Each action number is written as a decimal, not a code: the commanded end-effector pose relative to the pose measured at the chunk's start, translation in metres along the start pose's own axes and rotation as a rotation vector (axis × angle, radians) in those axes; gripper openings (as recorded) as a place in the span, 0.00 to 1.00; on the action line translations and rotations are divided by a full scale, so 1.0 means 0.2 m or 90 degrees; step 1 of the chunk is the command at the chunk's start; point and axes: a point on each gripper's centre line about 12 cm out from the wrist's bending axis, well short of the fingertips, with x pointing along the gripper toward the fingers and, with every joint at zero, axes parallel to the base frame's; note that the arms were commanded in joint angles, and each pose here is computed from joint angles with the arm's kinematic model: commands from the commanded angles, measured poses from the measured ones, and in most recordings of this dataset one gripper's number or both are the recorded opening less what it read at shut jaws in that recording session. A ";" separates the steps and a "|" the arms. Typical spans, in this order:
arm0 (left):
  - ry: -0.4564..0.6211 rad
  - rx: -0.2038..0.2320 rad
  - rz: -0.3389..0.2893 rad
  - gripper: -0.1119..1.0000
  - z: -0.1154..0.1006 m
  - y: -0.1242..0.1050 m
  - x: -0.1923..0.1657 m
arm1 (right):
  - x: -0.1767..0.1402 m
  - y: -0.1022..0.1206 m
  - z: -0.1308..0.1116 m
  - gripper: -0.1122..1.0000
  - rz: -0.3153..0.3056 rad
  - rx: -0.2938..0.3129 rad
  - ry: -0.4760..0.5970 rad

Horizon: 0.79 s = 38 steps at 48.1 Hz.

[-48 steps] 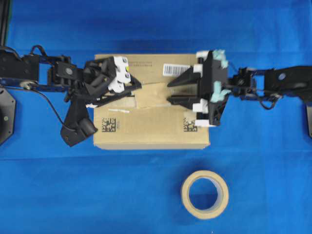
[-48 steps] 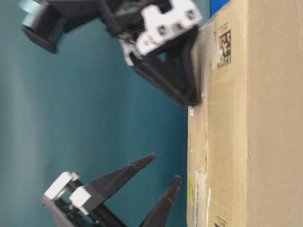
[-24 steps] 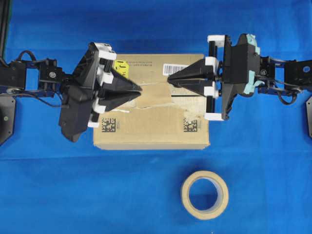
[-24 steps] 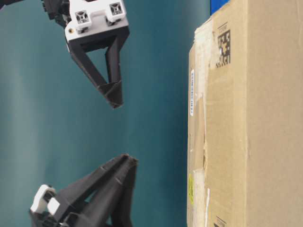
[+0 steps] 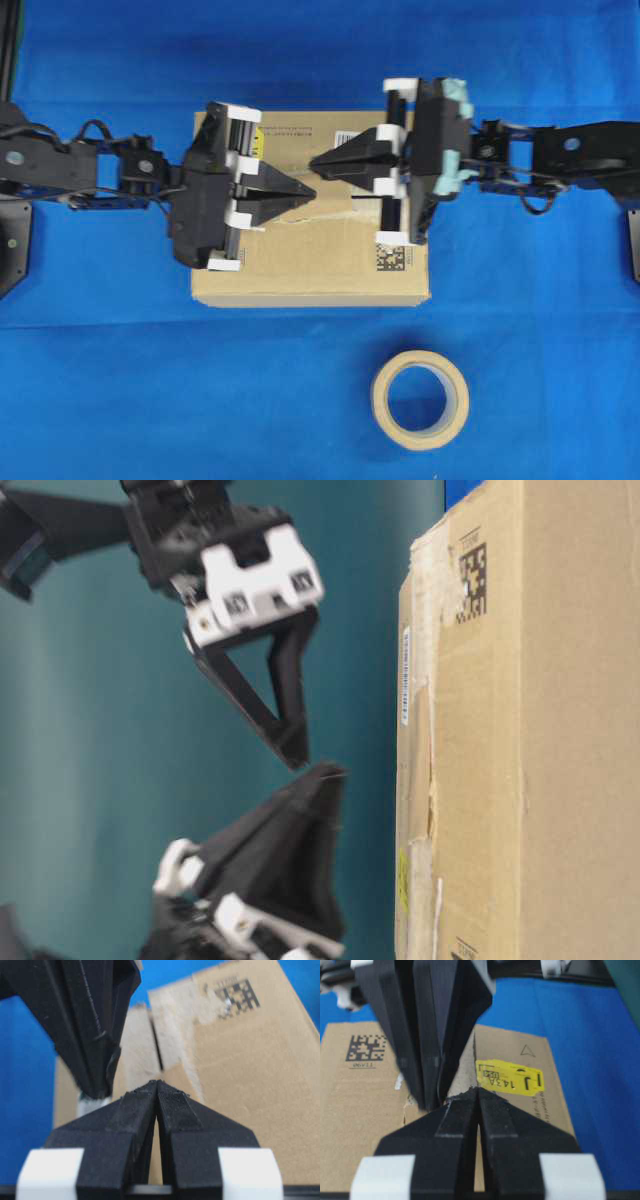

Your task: Apply tape along the seams of the closed cardboard box to seal it securely.

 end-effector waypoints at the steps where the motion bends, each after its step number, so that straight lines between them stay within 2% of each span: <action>1: -0.017 -0.031 0.014 0.10 0.02 0.03 0.03 | 0.05 0.00 0.04 0.09 0.000 -0.002 -0.017; 16: 0.015 -0.114 0.007 0.10 -0.10 -0.01 0.07 | 0.17 0.01 -0.09 0.09 0.001 0.012 0.031; 22: 0.033 -0.142 0.011 0.10 -0.17 -0.02 0.05 | 0.17 0.03 -0.14 0.09 0.005 0.015 0.052; 25: 0.042 -0.166 0.014 0.10 -0.22 -0.03 0.04 | 0.16 0.03 -0.17 0.09 0.005 0.018 0.065; 38: 0.079 -0.240 0.012 0.10 -0.34 -0.07 -0.02 | 0.08 0.03 -0.32 0.09 -0.003 0.052 0.126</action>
